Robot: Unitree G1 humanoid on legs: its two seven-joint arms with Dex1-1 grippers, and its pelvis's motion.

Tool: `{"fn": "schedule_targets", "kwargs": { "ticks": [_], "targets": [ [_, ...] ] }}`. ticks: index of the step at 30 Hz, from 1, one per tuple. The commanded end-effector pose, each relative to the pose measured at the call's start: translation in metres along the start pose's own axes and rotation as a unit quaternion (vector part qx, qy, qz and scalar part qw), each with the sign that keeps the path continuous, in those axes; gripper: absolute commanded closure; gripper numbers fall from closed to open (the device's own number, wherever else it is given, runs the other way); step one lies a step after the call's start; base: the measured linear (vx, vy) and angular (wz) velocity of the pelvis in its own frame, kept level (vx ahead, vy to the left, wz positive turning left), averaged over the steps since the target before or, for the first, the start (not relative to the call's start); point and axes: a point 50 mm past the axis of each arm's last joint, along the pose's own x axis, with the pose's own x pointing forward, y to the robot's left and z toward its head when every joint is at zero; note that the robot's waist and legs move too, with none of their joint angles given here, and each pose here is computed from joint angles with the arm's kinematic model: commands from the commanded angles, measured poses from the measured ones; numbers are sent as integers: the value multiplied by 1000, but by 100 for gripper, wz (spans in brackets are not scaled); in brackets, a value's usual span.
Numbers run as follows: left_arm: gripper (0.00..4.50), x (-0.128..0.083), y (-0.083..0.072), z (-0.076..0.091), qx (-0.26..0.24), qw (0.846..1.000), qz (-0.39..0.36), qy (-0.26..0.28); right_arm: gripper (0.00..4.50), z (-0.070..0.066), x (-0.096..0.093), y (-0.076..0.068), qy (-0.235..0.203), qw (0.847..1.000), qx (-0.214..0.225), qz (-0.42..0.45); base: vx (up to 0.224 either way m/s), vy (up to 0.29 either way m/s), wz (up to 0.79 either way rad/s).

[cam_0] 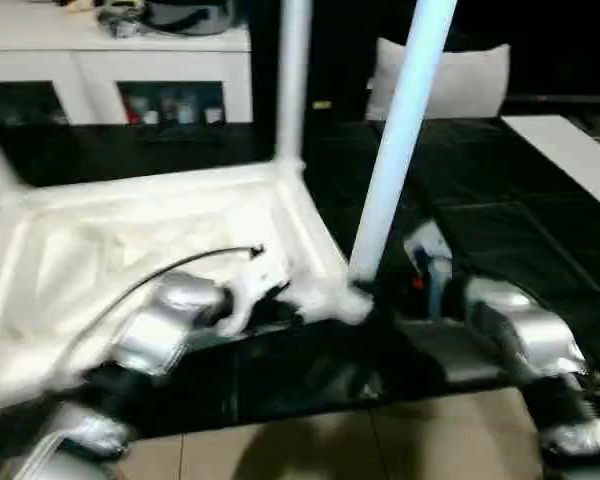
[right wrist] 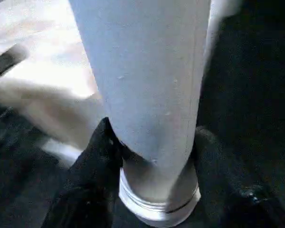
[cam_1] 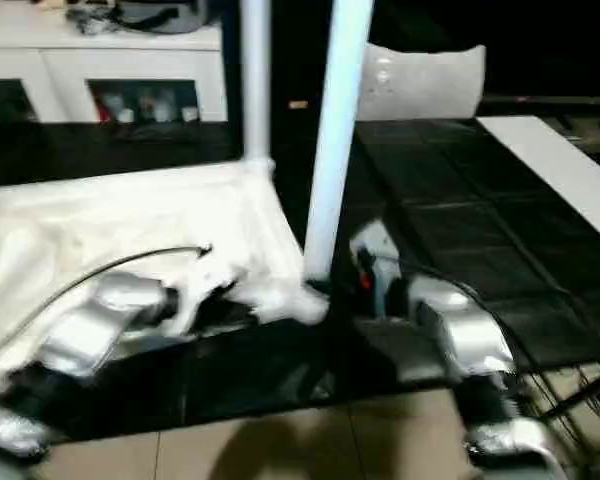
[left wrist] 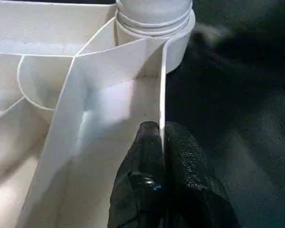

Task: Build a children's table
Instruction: Rotate leg to tighten

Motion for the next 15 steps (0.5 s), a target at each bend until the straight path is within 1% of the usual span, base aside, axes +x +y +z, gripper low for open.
{"fn": "schedule_targets", "kwargs": {
  "ticks": [1, 2, 3, 4, 5, 6, 7, 9, 10, 11, 12, 13, 14, 15],
  "targets": [
    [450, 7, 0, 22, -16, 998, 43, -48, 256, -2, 9, -1, 0, 998, 20, -61, 0, 0, 0],
    [450, 8, 0, 23, -17, 998, 46, -49, 256, -1, 10, -1, -3, 998, 22, -66, 0, 0, 0],
    [450, 12, -3, 26, -18, 997, 50, -56, 256, 1, 13, 2, -19, 997, 27, -73, 0, 0, 0],
    [450, 14, -7, 29, -12, 997, 47, -61, 222, 2, 15, 5, -28, 997, 25, -72, 0, 0, 0],
    [450, 14, -7, 30, -10, 997, 45, -61, 202, 2, 15, 5, -30, 997, 24, -71, 0, 0, 0],
    [450, 14, -10, 32, 5, 997, 35, -65, 188, 4, 15, 9, -35, 998, 17, -56, 0, 0, 0],
    [450, 14, -10, 32, 5, 997, 35, -65, 186, 4, 15, 9, -35, 998, 17, -56, 0, 0, 0],
    [450, 11, -9, 31, 14, 997, 32, -64, 165, 4, 13, 11, -35, 998, 13, -44, 0, 0, 0],
    [450, 8, -7, 30, 22, 997, 31, -65, 165, 3, 10, 10, -29, 999, 5, -34, 0, 0, 0],
    [450, 8, -7, 30, 23, 997, 31, -65, 151, 3, 10, 9, -28, 999, 3, -32, 0, 0, 0],
    [450, 7, -6, 29, 24, 997, 31, -65, 151, 2, 9, 9, -27, 999, -1, -29, 0, 0, 0],
    [450, 7, -6, 28, 26, 997, 28, -63, 134, 2, 7, 8, -21, 999, -13, -26, 0, 0, 0],
    [450, 5, -6, 25, 32, 998, 16, -60, 127, 1, 4, 5, -17, 999, -22, -16, 0, 0, 0],
    [450, 5, -6, 25, 32, 998, 16, -60, 118, 1, 4, 5, -17, 999, -22, -16, 0, 0, 0]
  ]
}}
